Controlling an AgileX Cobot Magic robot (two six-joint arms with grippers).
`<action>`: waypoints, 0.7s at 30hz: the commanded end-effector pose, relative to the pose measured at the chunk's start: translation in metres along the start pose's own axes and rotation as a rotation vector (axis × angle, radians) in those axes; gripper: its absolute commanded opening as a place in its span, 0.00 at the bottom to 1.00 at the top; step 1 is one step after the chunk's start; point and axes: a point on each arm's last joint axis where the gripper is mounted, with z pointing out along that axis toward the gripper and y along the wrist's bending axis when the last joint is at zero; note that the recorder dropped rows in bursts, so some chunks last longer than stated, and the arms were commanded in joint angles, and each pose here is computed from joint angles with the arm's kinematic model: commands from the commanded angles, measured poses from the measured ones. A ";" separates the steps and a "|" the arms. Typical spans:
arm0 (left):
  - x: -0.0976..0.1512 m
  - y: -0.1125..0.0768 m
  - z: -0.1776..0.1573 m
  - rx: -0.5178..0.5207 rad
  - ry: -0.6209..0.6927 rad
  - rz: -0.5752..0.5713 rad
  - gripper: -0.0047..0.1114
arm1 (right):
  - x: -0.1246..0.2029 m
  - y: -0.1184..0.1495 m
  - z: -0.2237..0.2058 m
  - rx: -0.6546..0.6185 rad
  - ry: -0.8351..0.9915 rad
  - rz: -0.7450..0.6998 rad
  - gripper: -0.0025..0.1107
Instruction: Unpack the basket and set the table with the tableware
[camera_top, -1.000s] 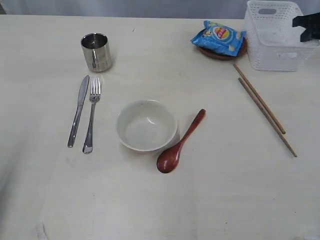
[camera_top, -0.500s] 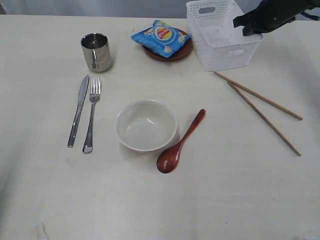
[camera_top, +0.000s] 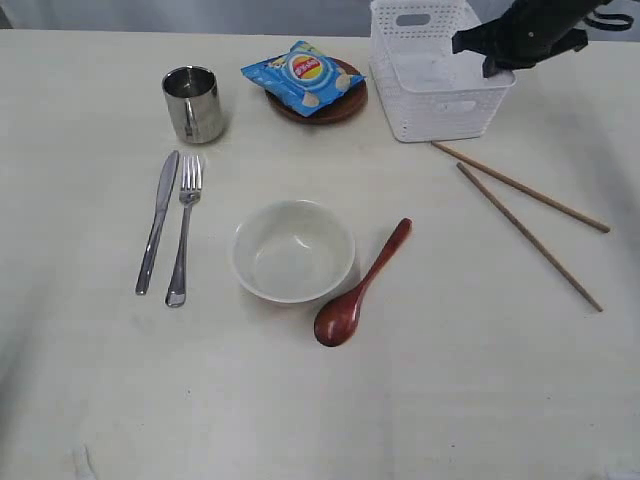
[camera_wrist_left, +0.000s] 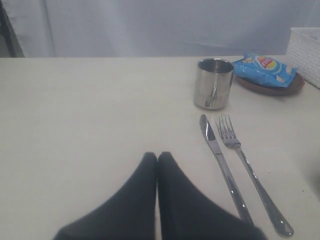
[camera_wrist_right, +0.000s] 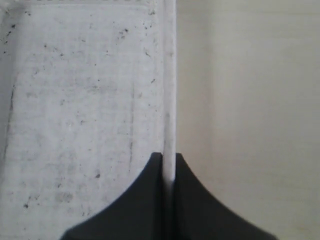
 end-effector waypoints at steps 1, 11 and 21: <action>0.000 0.000 0.000 -0.004 -0.010 0.004 0.04 | 0.021 -0.021 0.005 0.069 0.164 0.077 0.02; 0.000 0.000 0.000 -0.004 -0.010 0.004 0.04 | 0.013 -0.023 -0.014 0.092 0.132 0.137 0.02; 0.000 0.000 0.000 -0.004 -0.010 0.004 0.04 | -0.005 -0.018 -0.063 0.079 0.049 0.134 0.22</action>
